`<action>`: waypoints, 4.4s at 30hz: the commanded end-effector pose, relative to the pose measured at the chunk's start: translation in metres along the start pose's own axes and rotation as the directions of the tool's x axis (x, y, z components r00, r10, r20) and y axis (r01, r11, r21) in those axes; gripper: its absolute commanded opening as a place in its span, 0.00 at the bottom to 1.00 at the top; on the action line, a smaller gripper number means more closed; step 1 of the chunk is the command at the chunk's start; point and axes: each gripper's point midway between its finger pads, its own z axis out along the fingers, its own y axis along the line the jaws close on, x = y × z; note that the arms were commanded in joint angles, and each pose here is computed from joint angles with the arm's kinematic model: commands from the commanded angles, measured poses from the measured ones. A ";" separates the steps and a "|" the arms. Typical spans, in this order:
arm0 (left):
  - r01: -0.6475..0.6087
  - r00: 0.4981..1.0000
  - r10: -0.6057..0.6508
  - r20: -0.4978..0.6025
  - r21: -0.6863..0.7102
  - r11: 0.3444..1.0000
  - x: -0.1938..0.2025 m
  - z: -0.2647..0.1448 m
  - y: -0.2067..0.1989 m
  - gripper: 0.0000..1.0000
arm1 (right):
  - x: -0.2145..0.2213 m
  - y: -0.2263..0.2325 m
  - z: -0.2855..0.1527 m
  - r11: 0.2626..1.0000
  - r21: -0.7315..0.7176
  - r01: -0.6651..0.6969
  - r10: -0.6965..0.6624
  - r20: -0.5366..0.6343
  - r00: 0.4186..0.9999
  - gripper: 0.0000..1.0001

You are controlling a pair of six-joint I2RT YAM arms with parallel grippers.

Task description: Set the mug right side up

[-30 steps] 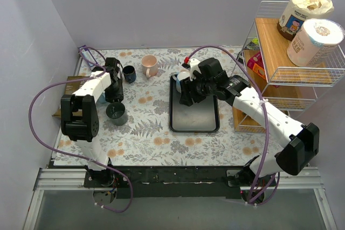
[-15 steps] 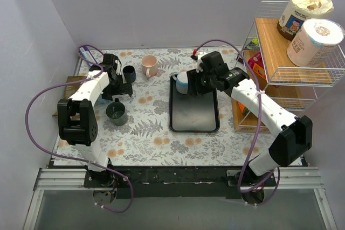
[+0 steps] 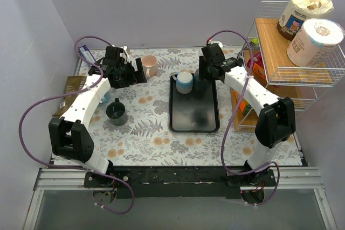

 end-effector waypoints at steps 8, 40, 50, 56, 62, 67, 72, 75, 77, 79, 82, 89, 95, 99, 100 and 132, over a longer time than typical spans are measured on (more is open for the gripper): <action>0.030 0.984 -0.074 0.161 0.261 0.965 -0.014 -0.062 -0.056 0.98 | -0.065 -0.021 0.049 0.924 0.193 -0.329 0.296 0.183 0.938 0.68; 0.049 0.994 -0.075 0.084 0.275 0.960 0.020 -0.045 -0.051 0.98 | 0.015 -0.019 0.116 0.643 0.401 -0.652 0.697 0.047 0.716 0.63; 0.056 0.994 -0.079 0.077 0.265 0.963 0.027 -0.044 -0.047 0.98 | 0.049 -0.015 0.109 0.639 0.436 -0.633 0.720 -0.051 0.692 0.59; 0.061 0.994 -0.083 0.072 0.264 0.963 0.030 -0.041 -0.045 0.98 | 0.074 -0.016 0.091 0.661 0.426 -0.618 0.711 -0.092 0.697 0.60; 0.062 0.994 -0.083 0.067 0.264 0.962 0.033 -0.039 -0.044 0.98 | 0.078 -0.010 0.076 0.695 0.392 -0.602 0.684 -0.104 0.722 0.59; 0.064 0.994 -0.085 0.068 0.261 0.963 0.035 -0.040 -0.043 0.98 | 0.093 0.000 0.070 0.745 0.358 -0.563 0.644 -0.163 0.748 0.59; 0.074 0.993 -0.096 0.071 0.264 0.962 0.039 -0.043 -0.042 0.98 | 0.102 0.004 0.063 0.784 0.346 -0.516 0.592 -0.167 0.788 0.57; 0.074 0.993 -0.097 0.072 0.267 0.961 0.041 -0.045 -0.042 0.98 | 0.101 0.001 0.060 0.802 0.333 -0.496 0.567 -0.159 0.808 0.53; 0.078 0.993 -0.099 0.068 0.265 0.961 0.043 -0.044 -0.041 0.98 | 0.095 0.000 0.058 0.820 0.318 -0.476 0.540 -0.155 0.827 0.52; 0.078 0.993 -0.099 0.066 0.265 0.961 0.044 -0.044 -0.040 0.98 | 0.089 -0.001 0.055 0.831 0.306 -0.465 0.523 -0.142 0.840 0.52; 0.079 0.993 -0.100 0.066 0.266 0.961 0.045 -0.044 -0.040 0.98 | 0.081 -0.001 0.051 0.852 0.282 -0.442 0.491 -0.133 0.861 0.52; 0.080 0.993 -0.100 0.061 0.267 0.960 0.046 -0.043 -0.040 0.98 | 0.084 0.007 0.051 0.877 0.226 -0.423 0.463 -0.167 0.870 0.43; 0.080 0.993 -0.099 0.061 0.261 0.962 0.045 -0.042 -0.040 0.98 | 0.086 0.011 0.050 0.879 0.210 -0.428 0.466 -0.185 0.865 0.40; 0.082 0.993 -0.100 0.057 0.259 0.962 0.047 -0.041 -0.039 0.98 | 0.085 0.013 0.049 0.879 0.210 -0.428 0.467 -0.192 0.863 0.40; 0.083 0.993 -0.101 0.057 0.258 0.962 0.048 -0.041 -0.038 0.98 | 0.084 0.013 0.048 0.880 0.211 -0.425 0.464 -0.195 0.864 0.40; 0.078 0.992 -0.104 0.074 0.295 0.952 0.032 -0.048 -0.050 0.98 | 0.006 0.043 -0.025 0.957 -0.175 -0.230 0.236 0.013 0.972 0.01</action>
